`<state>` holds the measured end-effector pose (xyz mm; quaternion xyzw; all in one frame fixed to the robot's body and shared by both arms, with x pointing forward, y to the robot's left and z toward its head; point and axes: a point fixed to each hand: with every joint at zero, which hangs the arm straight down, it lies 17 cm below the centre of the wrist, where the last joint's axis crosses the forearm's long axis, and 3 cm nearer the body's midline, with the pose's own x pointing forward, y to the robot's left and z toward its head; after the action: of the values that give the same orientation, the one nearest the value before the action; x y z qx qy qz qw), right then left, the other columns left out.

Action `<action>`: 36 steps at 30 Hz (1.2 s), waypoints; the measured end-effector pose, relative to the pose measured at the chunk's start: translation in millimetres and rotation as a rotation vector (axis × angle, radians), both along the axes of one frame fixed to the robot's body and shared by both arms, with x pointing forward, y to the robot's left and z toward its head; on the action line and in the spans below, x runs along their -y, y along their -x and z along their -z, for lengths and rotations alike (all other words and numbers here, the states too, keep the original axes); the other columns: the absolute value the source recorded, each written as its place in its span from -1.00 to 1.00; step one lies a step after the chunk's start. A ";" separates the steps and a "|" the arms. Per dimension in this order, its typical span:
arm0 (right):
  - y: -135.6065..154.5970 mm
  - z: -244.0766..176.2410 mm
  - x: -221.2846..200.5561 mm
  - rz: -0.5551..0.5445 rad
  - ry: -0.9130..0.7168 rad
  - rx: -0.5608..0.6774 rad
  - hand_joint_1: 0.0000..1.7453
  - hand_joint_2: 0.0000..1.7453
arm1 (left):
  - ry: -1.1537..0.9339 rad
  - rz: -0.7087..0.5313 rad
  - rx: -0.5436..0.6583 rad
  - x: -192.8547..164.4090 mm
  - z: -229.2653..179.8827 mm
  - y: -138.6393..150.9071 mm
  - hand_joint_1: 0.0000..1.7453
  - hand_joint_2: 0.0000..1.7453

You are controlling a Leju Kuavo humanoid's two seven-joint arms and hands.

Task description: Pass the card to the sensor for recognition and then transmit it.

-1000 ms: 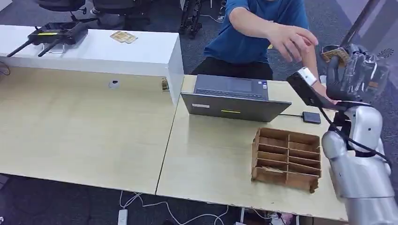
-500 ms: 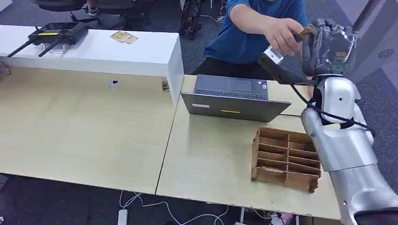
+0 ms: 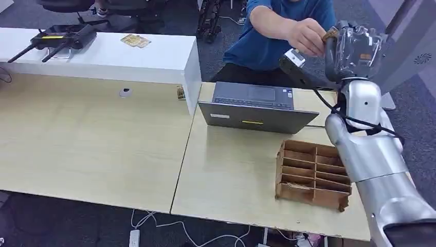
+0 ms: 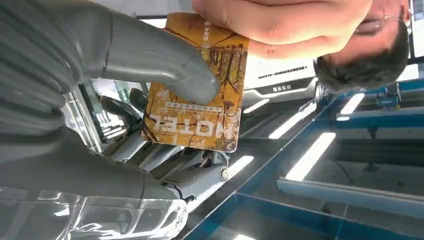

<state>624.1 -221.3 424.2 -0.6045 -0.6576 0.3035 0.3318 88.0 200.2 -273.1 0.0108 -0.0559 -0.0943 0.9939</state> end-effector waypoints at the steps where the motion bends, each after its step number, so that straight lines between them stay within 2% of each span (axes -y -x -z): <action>1: -0.8 1.7 -0.3 0.001 0.000 -0.005 1.00 1.00 | 0.000 0.000 0.000 0.3 -0.1 -0.2 -1.00 -1.00; 3: -2.4 5.4 -0.8 0.002 0.000 -0.014 1.00 1.00 | 0.001 -0.002 0.000 0.3 -0.1 -0.3 -1.00 -1.00; 5: -3.6 8.6 -1.3 0.002 0.000 -0.021 0.72 1.00 | 0.001 -0.003 0.000 0.3 -0.1 -0.3 -1.00 -1.00; 6: -4.1 9.9 -2.0 0.001 -0.001 -0.025 -0.36 1.00 | 0.001 -0.004 -0.001 0.3 -0.1 -0.3 -1.00 -1.00; 7: -4.5 11.2 -2.0 0.000 -0.003 -0.028 -1.00 1.00 | 0.001 -0.006 -0.001 0.0 -0.1 -0.4 -1.00 -1.00; 36: -5.2 15.9 -0.5 -0.003 -0.005 -0.018 -1.00 1.00 | 0.002 -0.014 -0.002 0.2 -0.1 -0.8 -1.00 -1.00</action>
<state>629.3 -220.8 408.3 -0.5999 -0.6563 0.3079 0.3386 88.8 200.1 -272.9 0.0100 -0.0551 -0.0874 0.9946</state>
